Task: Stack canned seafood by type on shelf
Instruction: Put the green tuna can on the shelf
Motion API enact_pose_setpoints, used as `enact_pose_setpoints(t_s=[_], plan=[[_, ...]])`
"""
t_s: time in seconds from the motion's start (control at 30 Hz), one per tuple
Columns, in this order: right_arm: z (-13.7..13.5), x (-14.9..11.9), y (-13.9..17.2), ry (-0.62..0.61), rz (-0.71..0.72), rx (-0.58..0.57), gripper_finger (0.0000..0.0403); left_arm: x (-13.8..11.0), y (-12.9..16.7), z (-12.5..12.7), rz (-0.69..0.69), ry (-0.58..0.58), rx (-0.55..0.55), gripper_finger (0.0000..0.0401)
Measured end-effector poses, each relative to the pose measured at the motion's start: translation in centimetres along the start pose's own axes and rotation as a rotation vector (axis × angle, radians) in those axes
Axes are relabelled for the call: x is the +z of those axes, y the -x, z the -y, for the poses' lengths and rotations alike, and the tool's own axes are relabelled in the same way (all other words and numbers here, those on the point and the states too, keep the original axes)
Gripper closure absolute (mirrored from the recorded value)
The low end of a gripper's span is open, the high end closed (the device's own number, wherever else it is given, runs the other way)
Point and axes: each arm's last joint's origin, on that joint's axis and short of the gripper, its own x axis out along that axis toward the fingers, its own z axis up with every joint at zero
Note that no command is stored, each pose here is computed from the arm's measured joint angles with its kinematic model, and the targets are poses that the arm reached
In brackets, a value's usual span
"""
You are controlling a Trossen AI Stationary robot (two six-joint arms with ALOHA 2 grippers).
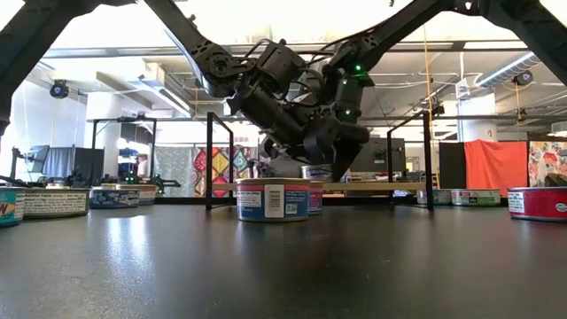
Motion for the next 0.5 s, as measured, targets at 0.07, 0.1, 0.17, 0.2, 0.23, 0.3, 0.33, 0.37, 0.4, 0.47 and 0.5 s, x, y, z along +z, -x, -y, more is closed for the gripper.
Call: enact_pose_setpoints(t_s=[0.07,0.1,0.17,0.2,0.23,0.3,0.33,0.37,0.4,0.47,0.5], plan=[[-0.07,0.03,0.05,-0.006,-0.003,0.002,0.0021,-0.01,0.00,-0.01,-0.001,0.000,0.001,0.0401],[-0.11,0.05,0.04,-0.006,-0.004,0.004,0.0021,-0.02,0.00,-0.01,-0.001,-0.001,0.002,0.0401],[-0.19,0.10,0.04,0.002,0.012,0.026,0.0021,-0.04,0.00,-0.02,-0.003,-0.002,0.003,0.0401],[-0.20,0.11,0.05,0.007,0.027,0.045,0.0021,-0.05,0.02,-0.02,-0.007,-0.005,0.004,0.0401],[-0.23,0.14,0.06,0.007,0.042,0.065,0.0021,-0.08,0.02,-0.02,-0.009,-0.011,0.004,0.0401],[-0.25,0.22,0.06,-0.002,0.061,0.082,0.0021,-0.09,0.04,-0.01,-0.011,-0.023,-0.001,0.0401],[-0.24,0.25,0.07,-0.007,0.065,0.083,0.0021,-0.09,0.05,0.02,-0.012,-0.031,-0.011,0.0401],[-0.25,0.25,0.07,-0.009,0.066,0.085,0.0021,-0.05,0.08,0.07,-0.008,-0.039,-0.025,0.0401],[-0.26,0.24,0.06,-0.012,0.065,0.086,0.0021,-0.03,0.14,0.20,-0.004,-0.050,-0.043,0.0401],[-0.29,0.20,0.05,-0.013,0.060,0.086,0.0021,0.16,0.31,0.37,0.009,-0.080,-0.077,0.0401],[-0.29,0.21,0.05,-0.014,0.060,0.087,0.0021,0.31,0.46,0.39,0.015,-0.094,-0.088,0.0401]])
